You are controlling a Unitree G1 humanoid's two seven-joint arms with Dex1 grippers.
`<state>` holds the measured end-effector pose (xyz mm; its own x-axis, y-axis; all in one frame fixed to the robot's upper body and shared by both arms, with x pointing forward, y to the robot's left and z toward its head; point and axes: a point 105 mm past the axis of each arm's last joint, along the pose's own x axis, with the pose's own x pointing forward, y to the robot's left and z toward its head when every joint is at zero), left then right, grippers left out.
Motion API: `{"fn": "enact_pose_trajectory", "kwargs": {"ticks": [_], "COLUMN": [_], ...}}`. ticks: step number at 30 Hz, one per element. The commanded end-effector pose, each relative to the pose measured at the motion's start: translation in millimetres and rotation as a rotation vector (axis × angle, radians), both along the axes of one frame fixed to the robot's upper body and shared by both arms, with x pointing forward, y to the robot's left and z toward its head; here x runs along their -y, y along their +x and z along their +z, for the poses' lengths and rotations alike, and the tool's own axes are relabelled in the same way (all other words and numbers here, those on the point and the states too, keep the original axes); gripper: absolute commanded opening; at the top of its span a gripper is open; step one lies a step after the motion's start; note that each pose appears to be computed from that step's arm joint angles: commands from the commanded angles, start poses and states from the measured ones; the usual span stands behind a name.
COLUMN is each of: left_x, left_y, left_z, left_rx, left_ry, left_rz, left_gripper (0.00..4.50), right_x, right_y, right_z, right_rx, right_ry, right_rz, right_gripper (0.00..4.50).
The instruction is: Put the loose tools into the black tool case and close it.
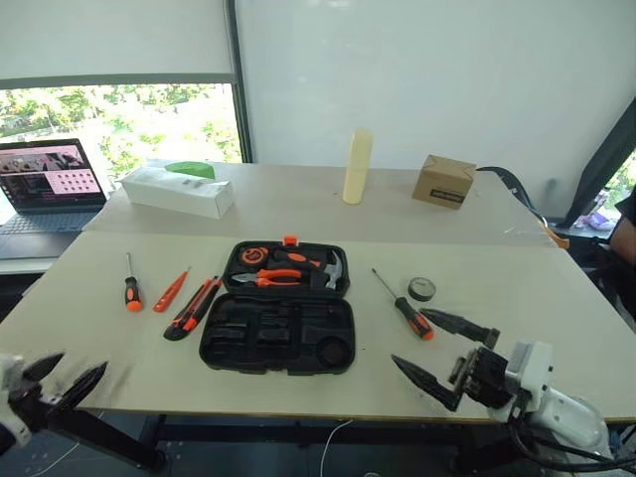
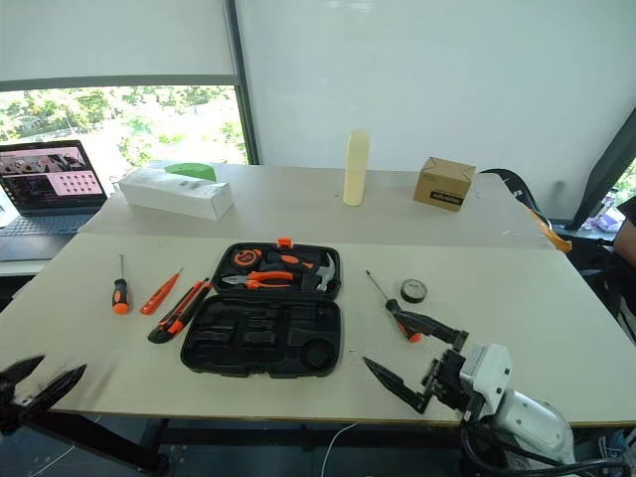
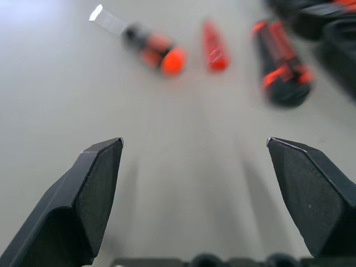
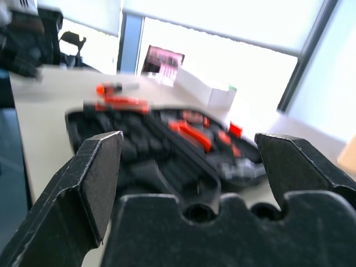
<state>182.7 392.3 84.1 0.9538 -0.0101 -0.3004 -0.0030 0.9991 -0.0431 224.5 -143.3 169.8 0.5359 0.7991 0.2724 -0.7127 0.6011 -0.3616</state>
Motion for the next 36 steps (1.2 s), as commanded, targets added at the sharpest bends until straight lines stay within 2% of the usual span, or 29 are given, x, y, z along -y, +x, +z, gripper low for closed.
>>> {"fn": "enact_pose_trajectory", "kwargs": {"ticks": [1, 3, 6, 9, 13, 16, 20, 27, 30, 32, 36], "left_x": [-0.8, 6.3, 8.9, 12.2, 7.0, 7.3, 21.7, 20.2, 20.4, 17.0, -1.0], "left_y": [2.2, 15.3, 49.9, 80.5, 126.3, 156.1, 187.1, 204.5, 203.3, 201.1, 189.7], "left_z": [14.4, 26.9, 60.2, 67.5, 80.5, 81.2, 74.2, 59.0, 49.1, 45.4, 41.5], "left_rx": [0.027, 0.043, 0.112, -0.017, -0.089, -0.135, -0.187, -0.215, -0.245, -0.245, -0.247], "left_ry": [-0.055, -0.093, -0.116, -0.15, -0.151, -0.164, -0.135, -0.051, -0.071, -0.138, -0.169], "left_rz": [0.063, 0.06, 0.077, 0.135, 0.243, 0.311, 0.268, 0.283, 0.285, 0.317, 0.359], "left_gripper": [4.46, 4.46, 4.46, 4.46, 4.46, 4.46, 4.46, 4.46, 3.77, 2.98, 1.53], "right_x": [-5.8, -6.7, -8.6, -10.7, -12.9, -17.0, -17.0, -10.0, -5.2, -5.1, 3.0], "right_y": [-0.8, -0.3, 0.6, 0.5, 4.2, 6.3, 9.0, 10.7, 11.7, 9.7, 9.9], "right_z": [11.3, 10.8, 12.5, 12.5, 10.7, 9.5, 9.1, 7.9, 7.0, 4.3, 1.8], "right_rx": [0.059, 0.067, 0.065, 0.057, 0.048, 0.041, 0.041, 0.038, 0.037, 0.026, 0.024], "right_ry": [0.019, 0.01, 0.019, 0.016, 0.008, 0.0, -0.022, -0.03, -0.024, -0.032, -0.053], "right_rz": [-0.006, -0.008, -0.005, 0.004, -0.001, 0.013, 0.019, -0.024, -0.053, -0.051, -0.094], "right_gripper": [4.43, 4.43, 4.43, 4.43, 4.43, 4.43, 4.43, 4.43, 4.5, 4.5, 4.5]}}
